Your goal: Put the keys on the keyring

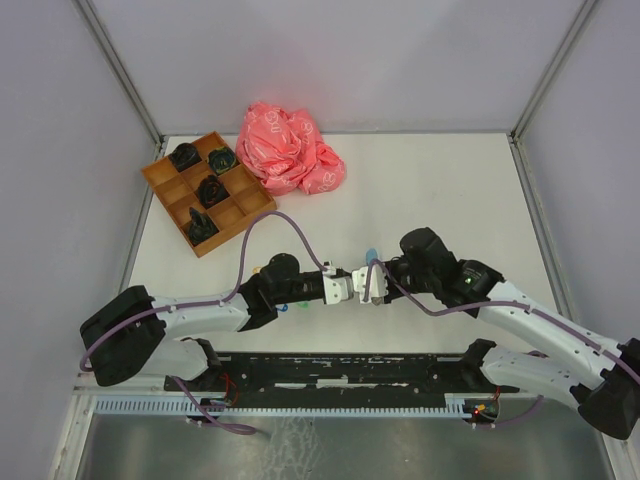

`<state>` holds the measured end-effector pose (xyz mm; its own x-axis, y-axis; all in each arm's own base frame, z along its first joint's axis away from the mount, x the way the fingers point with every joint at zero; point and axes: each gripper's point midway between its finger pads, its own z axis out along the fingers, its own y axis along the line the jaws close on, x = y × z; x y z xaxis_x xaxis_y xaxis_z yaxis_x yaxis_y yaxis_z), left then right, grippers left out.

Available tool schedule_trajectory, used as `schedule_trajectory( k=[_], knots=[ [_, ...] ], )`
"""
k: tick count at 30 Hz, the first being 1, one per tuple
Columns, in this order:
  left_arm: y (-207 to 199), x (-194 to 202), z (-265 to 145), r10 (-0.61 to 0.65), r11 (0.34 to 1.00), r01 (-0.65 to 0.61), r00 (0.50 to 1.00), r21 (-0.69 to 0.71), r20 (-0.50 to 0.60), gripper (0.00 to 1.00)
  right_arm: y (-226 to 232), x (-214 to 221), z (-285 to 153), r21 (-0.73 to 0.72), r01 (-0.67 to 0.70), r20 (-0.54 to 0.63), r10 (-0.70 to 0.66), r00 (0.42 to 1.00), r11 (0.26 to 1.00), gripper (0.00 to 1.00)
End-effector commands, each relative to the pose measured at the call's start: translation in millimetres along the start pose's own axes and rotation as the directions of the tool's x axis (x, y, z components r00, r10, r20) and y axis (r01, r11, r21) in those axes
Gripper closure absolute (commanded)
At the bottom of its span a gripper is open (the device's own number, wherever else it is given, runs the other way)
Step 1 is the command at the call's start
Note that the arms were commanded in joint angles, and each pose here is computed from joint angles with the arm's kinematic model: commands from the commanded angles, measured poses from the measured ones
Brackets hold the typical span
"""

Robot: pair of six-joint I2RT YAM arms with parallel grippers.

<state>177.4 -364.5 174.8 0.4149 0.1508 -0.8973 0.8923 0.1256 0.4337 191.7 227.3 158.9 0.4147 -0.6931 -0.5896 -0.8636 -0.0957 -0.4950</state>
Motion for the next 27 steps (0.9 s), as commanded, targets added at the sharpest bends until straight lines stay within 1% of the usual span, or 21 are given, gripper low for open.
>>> schedule_trajectory(
  k=[1,7,15,20,27],
  knots=[
    [7,-49,6,0.024,1.000,-0.024,0.988,-0.001,0.156,0.97,-13,-10,1,0.038,0.048,0.018,-0.049,0.999,0.998,0.99],
    [6,-42,7,-0.025,1.000,0.026,0.991,-0.006,0.132,0.97,-15,-15,-3,0.057,0.061,0.039,-0.063,0.997,0.997,0.99],
    [8,-26,2,-0.138,0.989,0.142,0.987,-0.049,0.081,0.97,-18,-22,-12,0.106,0.072,0.078,-0.080,0.994,0.992,1.00],
    [9,-19,-1,-0.235,0.970,0.238,0.970,-0.043,0.069,0.97,-16,-27,-15,0.119,0.077,0.116,-0.090,0.989,0.990,0.99],
    [14,-16,-6,-0.357,0.933,0.360,0.930,-0.012,0.091,0.97,-15,-33,-17,0.138,0.072,0.158,-0.093,0.983,0.988,0.99]
  ],
)
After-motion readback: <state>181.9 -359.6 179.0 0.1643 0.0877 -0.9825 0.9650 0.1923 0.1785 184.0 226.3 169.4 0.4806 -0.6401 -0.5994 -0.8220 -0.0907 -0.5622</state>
